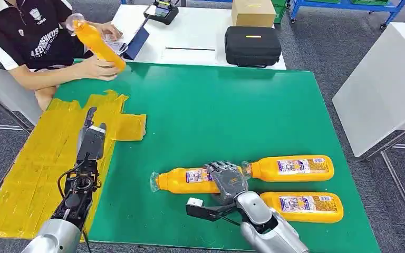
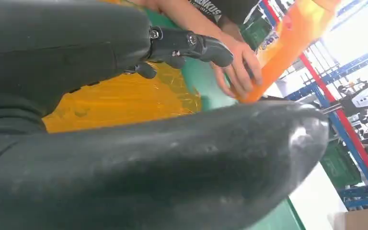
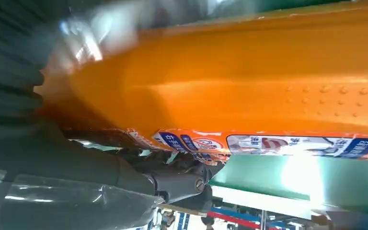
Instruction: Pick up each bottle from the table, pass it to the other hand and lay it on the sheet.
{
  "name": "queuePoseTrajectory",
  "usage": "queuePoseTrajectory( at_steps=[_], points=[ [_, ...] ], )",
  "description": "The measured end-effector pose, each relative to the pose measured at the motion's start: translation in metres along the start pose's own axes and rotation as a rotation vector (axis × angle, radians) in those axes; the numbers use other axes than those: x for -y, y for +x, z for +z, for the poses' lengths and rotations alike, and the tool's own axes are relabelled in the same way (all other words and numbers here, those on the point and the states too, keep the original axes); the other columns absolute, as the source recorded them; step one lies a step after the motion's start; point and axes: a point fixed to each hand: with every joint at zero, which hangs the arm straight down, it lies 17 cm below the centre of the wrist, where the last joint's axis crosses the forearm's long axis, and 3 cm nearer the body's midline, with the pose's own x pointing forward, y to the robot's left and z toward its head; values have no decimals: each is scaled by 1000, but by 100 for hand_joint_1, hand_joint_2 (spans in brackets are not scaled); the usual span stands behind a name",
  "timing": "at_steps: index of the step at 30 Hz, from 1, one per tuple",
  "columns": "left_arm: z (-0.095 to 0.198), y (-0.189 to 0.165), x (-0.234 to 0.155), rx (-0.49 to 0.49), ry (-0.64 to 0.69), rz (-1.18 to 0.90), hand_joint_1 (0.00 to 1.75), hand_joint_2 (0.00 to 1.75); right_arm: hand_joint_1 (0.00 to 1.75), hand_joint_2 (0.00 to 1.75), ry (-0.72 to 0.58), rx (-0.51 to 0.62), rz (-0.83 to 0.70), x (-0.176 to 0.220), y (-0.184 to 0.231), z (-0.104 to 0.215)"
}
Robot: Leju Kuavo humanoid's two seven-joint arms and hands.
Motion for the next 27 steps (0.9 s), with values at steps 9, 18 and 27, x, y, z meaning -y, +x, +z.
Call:
queuePoseTrajectory(
  at_steps=[9,18,27],
  points=[
    [0,0,1,0,-1,1,0,0,175,175,1,-1,-1,0,0,0],
    [0,1,1,1,-2,2,0,0,171,175,1,-1,-1,0,0,0],
    [-1,3,4,3,-10,-7,0,0,173,175,-22,5,-10,7,-1,-3]
  ],
)
